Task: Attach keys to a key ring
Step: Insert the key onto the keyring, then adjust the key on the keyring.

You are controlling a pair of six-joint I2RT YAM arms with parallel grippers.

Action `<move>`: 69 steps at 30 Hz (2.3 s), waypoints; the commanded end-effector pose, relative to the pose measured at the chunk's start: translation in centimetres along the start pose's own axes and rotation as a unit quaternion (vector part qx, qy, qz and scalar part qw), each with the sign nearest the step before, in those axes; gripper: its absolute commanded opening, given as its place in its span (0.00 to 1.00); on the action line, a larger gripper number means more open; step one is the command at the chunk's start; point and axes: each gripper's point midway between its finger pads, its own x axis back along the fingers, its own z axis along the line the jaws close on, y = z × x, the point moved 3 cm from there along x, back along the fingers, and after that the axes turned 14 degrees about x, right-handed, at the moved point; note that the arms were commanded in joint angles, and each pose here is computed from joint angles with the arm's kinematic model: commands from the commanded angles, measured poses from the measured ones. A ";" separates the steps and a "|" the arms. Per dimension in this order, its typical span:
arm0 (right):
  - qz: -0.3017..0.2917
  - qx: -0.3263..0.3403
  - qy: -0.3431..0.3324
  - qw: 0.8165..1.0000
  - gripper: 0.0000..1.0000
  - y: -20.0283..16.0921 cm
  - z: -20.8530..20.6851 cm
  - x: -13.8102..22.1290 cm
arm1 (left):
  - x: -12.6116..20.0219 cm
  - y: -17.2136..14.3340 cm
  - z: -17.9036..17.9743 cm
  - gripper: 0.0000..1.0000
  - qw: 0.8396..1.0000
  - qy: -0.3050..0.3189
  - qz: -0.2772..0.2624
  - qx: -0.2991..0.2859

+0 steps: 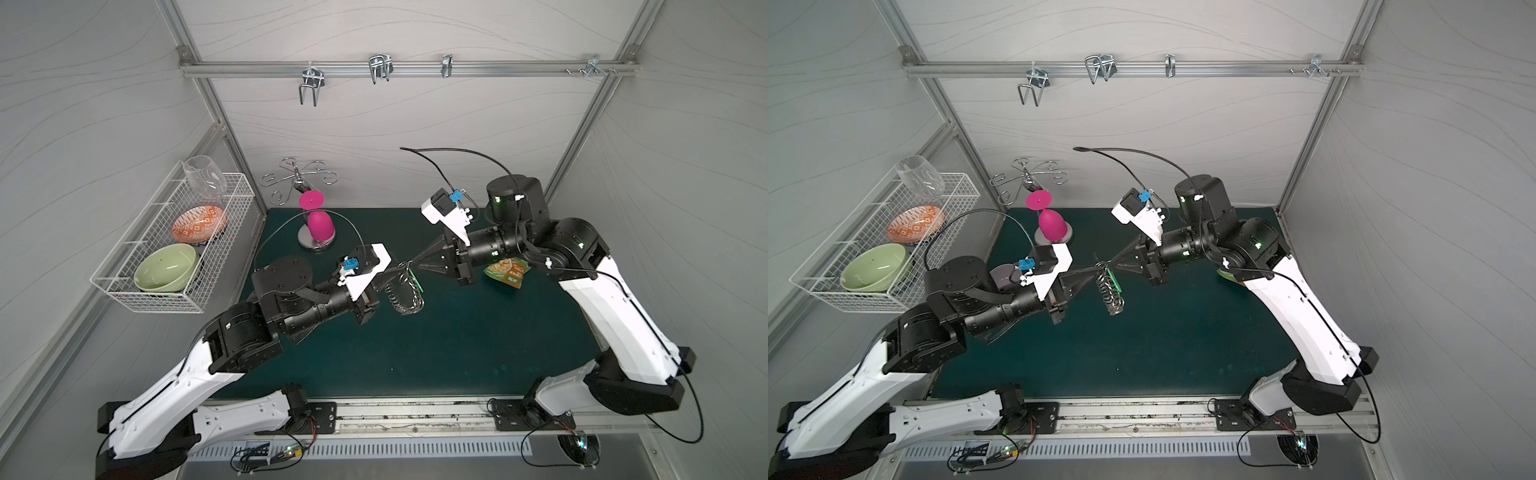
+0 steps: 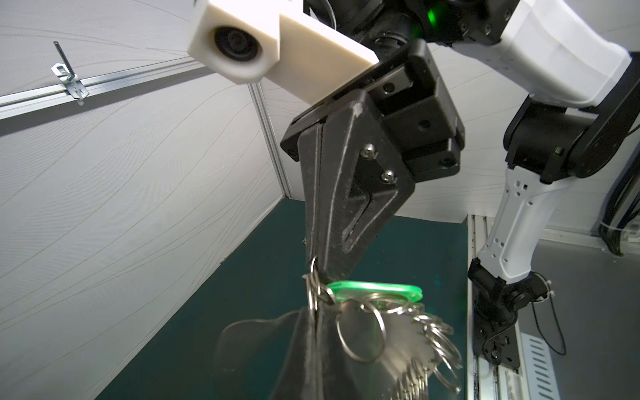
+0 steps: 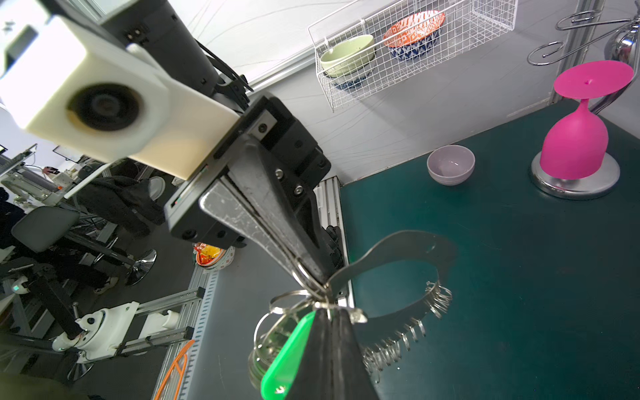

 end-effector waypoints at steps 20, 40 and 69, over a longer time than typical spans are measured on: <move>-0.042 0.007 -0.042 0.998 0.37 1.0 0.8 3.2 | 2.4 6.2 -2.7 0.00 0.988 -0.091 -0.096 0.085; -0.111 0.073 -0.029 0.991 0.57 4.8 2.1 5.4 | 2.6 6.4 -3.8 0.00 0.983 -0.126 -0.056 0.118; -0.072 0.043 0.051 0.995 0.30 2.5 5.4 4.5 | 0.0 6.8 -4.9 0.00 0.965 -0.175 -0.049 0.187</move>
